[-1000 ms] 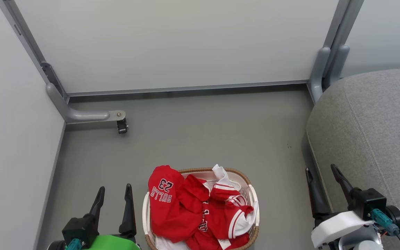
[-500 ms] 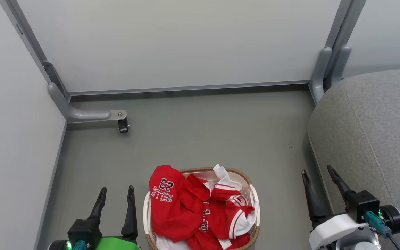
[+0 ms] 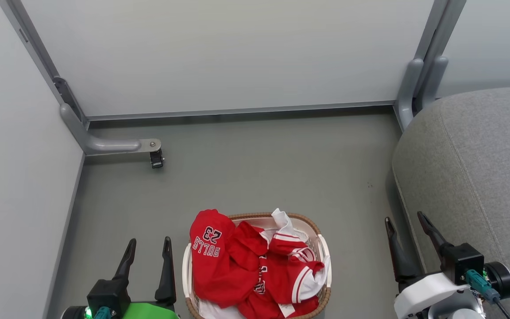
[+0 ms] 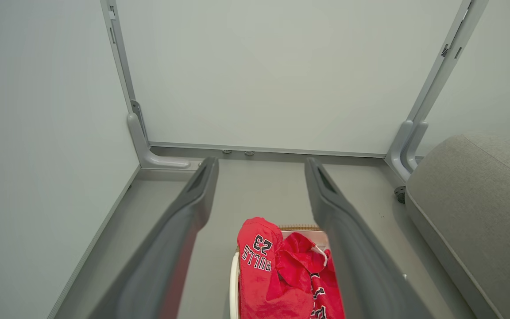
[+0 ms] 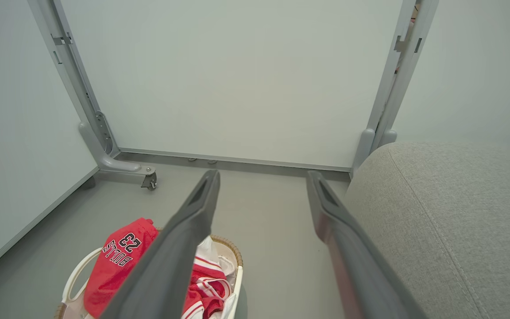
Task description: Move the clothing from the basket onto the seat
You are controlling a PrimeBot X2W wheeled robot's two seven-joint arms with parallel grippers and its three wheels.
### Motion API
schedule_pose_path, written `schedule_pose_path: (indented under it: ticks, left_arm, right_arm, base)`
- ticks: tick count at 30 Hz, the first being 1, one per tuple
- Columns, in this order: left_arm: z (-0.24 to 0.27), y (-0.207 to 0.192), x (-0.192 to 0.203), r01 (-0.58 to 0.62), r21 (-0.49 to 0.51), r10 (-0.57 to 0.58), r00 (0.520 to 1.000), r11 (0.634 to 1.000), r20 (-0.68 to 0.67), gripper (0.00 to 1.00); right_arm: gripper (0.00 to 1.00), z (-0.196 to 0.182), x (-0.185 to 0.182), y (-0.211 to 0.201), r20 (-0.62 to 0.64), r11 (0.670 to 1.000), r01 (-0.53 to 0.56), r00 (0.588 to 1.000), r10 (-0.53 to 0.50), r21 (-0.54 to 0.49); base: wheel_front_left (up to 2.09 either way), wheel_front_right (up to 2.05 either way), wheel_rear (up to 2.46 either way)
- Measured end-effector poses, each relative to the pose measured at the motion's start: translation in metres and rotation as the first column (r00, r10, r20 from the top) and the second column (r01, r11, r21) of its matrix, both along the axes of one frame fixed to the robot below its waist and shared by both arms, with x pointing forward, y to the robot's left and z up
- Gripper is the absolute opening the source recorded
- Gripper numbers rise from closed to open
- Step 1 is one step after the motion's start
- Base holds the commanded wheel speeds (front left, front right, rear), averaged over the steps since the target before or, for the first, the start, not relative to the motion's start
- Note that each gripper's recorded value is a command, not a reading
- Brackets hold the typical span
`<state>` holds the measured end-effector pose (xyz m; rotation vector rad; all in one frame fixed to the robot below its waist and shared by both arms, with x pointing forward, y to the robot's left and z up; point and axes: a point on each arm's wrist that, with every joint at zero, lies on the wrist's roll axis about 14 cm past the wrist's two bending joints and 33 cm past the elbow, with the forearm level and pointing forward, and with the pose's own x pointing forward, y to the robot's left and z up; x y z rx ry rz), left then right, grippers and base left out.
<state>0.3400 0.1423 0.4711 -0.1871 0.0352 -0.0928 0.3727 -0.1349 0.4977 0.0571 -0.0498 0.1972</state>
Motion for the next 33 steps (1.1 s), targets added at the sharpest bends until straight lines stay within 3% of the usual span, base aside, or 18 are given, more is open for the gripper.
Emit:
schedule_pose_path:
  ticks: [7,18,22,26,33]
  left_arm:
    - [0.007,-0.006,0.010,0.029,0.050,-0.030,0.999,0.998,0.027,1.00]
    - [0.017,-0.047,0.081,0.195,0.134,-0.207,0.975,0.972,0.078,1.00]
    - [-0.015,-0.075,0.104,0.307,0.162,-0.310,0.951,0.938,-0.006,1.00]
    - [-0.056,-0.102,0.124,0.429,0.204,-0.416,0.903,0.880,-0.106,1.00]
    - [-0.150,-0.144,0.124,0.618,0.148,-0.550,0.766,0.772,-0.332,1.00]
  right_arm:
    - [1.00,0.001,0.005,-0.002,0.004,1.000,0.007,1.000,-0.007,0.001]
    - [1.00,0.021,0.055,-0.025,0.086,0.997,0.074,0.994,-0.073,-0.014]
    - [1.00,0.030,0.077,-0.037,0.131,0.994,0.108,0.986,-0.105,-0.012]
    - [1.00,0.038,0.102,-0.050,0.175,0.990,0.143,0.974,-0.141,0.002]
    - [1.00,0.018,0.128,-0.074,0.166,0.980,0.200,0.966,-0.199,0.013]
  base:
    - [0.00,0.00,0.00]
    - [0.00,0.00,0.00]
    - [0.00,0.00,0.00]
    - [0.00,0.00,0.00]
    - [0.00,0.00,0.00]
